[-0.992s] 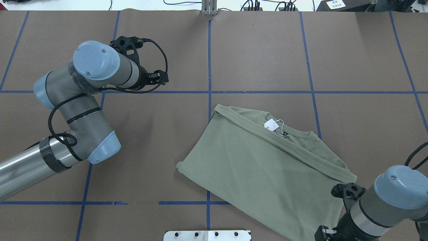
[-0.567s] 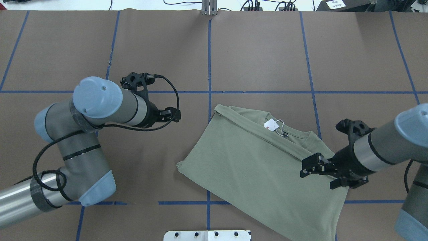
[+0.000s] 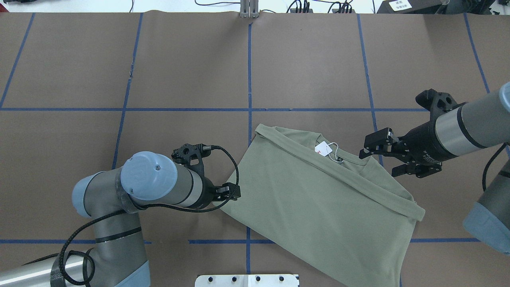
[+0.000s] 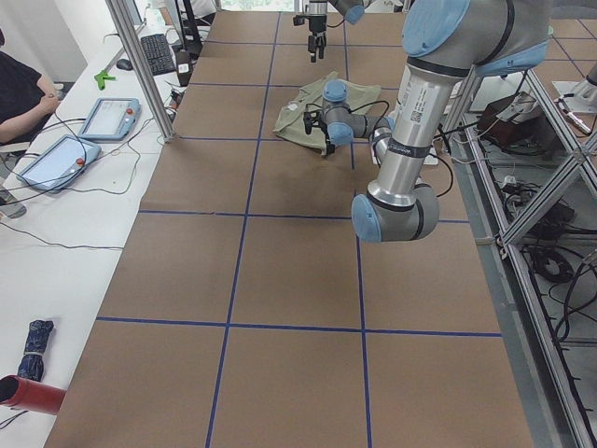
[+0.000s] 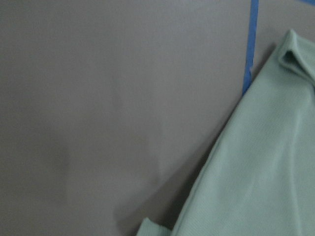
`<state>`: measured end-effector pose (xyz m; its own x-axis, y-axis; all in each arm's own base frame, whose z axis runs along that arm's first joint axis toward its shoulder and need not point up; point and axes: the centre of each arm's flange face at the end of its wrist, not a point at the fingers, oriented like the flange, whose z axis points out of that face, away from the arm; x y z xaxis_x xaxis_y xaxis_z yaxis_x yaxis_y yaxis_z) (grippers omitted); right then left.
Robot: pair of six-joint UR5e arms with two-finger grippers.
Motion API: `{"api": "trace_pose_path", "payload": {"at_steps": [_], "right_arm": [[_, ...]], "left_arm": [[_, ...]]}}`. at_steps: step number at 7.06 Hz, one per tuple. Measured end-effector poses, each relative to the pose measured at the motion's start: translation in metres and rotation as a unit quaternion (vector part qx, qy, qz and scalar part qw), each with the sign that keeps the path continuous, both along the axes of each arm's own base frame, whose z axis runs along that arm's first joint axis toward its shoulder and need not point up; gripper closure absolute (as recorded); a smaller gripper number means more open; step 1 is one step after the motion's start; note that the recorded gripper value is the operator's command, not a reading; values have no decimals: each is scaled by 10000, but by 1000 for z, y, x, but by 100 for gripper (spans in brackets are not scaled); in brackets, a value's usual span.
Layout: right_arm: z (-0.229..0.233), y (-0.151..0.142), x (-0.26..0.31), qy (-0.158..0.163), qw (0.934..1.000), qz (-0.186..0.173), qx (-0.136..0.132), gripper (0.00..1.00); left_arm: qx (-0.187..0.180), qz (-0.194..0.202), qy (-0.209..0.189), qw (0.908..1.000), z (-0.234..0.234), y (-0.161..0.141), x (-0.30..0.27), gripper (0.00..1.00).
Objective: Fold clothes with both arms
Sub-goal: 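Release the shirt with the right gripper while the left gripper moves to its edge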
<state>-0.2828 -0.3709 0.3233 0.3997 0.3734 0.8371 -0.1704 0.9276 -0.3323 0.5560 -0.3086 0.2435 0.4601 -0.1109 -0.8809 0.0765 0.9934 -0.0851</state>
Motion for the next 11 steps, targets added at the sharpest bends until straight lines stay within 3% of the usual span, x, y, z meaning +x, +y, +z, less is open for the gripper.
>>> {"api": "trace_pose_path", "payload": {"at_steps": [2, 3, 6, 8, 9, 10, 11], "right_arm": [[-1, -5, 0, -10, 10000, 39, 11, 0], [-1, -6, 1, -15, 10000, 40, 10, 0], [0, -6, 1, -7, 10000, 48, -5, 0], [2, -9, 2, 13, 10000, 73, -27, 0], [2, -10, 4, 12, 10000, 86, -30, 0], [2, -10, 4, 11, 9999, 94, -32, 0], [2, -11, 5, 8, 9999, 98, -31, 0]], "left_arm": [[-31, 58, -50, 10000, 4, 6, 8, 4], [-43, 59, -83, 9999, 7, 6, 10, 11], [-37, 29, -117, 9999, 7, 3, 17, 56], [-25, 24, -121, 9999, 9, 2, 20, 62], [-10, 11, -117, 9999, 10, 0, 20, 84], [9, -27, -116, 9999, 11, -2, 19, 100], [37, -85, -122, 9999, 11, -4, 19, 100]]}}
